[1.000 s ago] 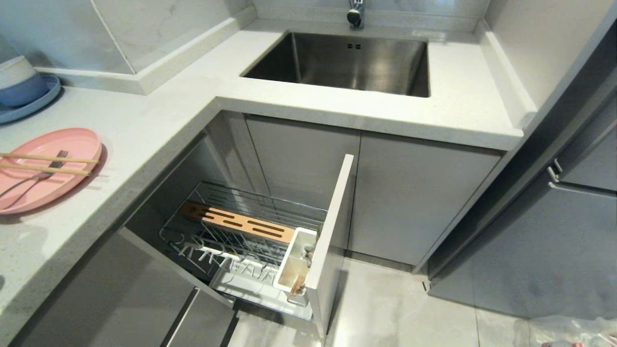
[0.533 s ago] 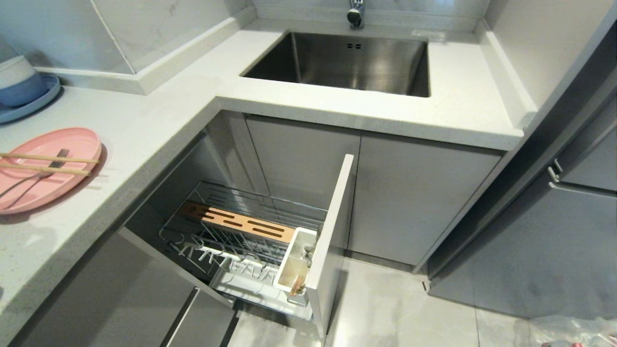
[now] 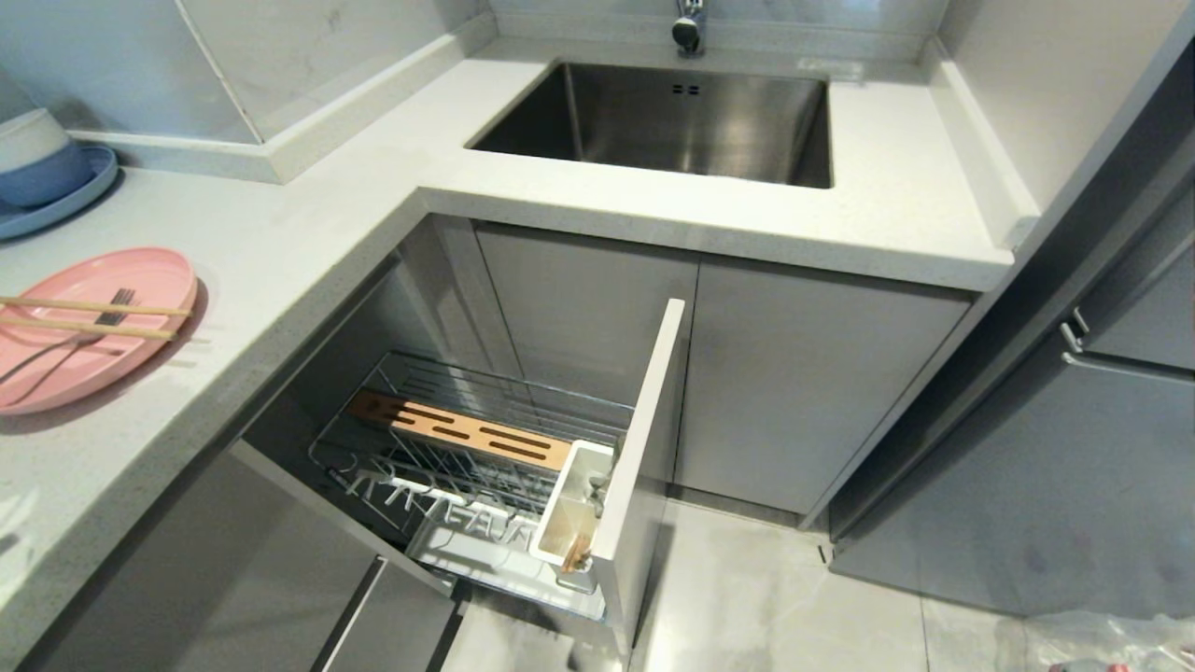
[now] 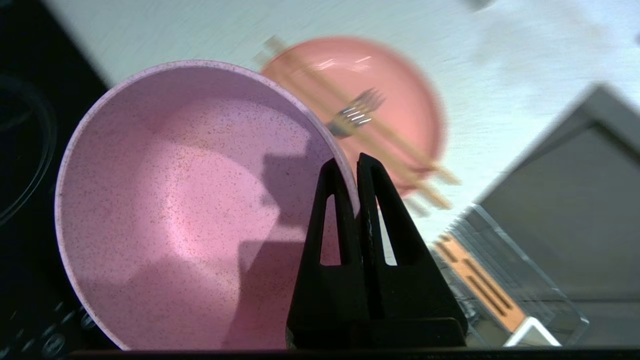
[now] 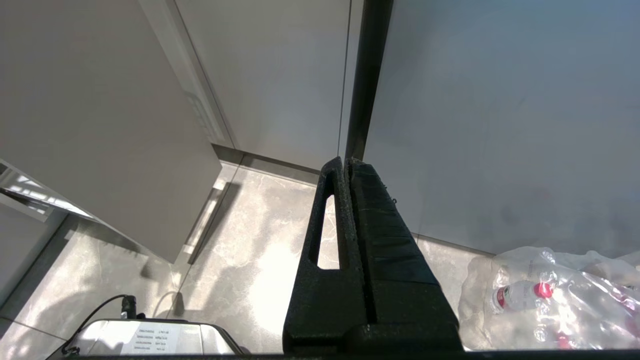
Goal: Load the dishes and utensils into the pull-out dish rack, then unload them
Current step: Pick up the bowl and place it in the cupboard
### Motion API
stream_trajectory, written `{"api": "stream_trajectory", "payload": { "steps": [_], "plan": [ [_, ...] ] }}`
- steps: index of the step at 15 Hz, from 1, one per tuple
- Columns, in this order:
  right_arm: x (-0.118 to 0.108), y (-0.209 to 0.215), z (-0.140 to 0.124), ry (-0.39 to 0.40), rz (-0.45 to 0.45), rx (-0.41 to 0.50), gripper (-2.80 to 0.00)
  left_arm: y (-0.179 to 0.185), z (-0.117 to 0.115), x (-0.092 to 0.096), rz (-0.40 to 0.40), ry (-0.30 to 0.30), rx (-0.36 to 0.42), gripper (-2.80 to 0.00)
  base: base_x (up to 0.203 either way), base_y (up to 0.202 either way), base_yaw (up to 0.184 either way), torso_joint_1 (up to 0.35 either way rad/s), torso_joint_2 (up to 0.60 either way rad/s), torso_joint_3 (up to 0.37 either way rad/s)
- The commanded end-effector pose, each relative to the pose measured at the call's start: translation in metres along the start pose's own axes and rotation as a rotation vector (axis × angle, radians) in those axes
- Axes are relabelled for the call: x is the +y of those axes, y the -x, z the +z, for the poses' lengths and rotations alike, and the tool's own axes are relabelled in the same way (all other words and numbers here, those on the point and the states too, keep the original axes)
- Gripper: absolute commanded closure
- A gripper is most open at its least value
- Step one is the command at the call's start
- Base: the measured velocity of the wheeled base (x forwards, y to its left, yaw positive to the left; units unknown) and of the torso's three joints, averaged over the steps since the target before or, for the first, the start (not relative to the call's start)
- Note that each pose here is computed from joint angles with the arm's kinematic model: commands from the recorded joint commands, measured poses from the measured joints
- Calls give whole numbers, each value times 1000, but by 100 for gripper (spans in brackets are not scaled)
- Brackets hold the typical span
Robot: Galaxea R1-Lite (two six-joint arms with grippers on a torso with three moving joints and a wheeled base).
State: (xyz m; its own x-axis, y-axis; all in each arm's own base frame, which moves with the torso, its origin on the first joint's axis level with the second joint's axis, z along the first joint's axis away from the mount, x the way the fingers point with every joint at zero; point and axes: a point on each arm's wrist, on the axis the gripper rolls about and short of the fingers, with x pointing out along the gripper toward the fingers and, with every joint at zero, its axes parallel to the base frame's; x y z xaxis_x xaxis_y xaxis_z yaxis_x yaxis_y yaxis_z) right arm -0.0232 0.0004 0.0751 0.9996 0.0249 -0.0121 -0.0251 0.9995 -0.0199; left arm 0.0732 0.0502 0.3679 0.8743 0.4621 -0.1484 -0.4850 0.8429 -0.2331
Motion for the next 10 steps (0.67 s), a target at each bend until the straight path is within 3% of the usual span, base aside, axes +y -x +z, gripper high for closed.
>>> {"api": "stream_trajectory", "payload": {
  "steps": [1,3,7,10],
  "plan": [
    [0,0,0,1,1,0,0,24,4,-11,-101,-19,-57,0,0,0,0,0,0,0],
    [0,0,0,1,1,0,0,32,9,-21,-259,-4,-77,0,0,0,0,0,0,0],
    [0,0,0,1,1,0,0,35,24,-44,-610,216,-143,0,0,0,0,0,0,0],
    [0,0,0,1,0,0,0,28,26,-65,-824,329,-119,0,0,0,0,0,0,0]
  ]
}}
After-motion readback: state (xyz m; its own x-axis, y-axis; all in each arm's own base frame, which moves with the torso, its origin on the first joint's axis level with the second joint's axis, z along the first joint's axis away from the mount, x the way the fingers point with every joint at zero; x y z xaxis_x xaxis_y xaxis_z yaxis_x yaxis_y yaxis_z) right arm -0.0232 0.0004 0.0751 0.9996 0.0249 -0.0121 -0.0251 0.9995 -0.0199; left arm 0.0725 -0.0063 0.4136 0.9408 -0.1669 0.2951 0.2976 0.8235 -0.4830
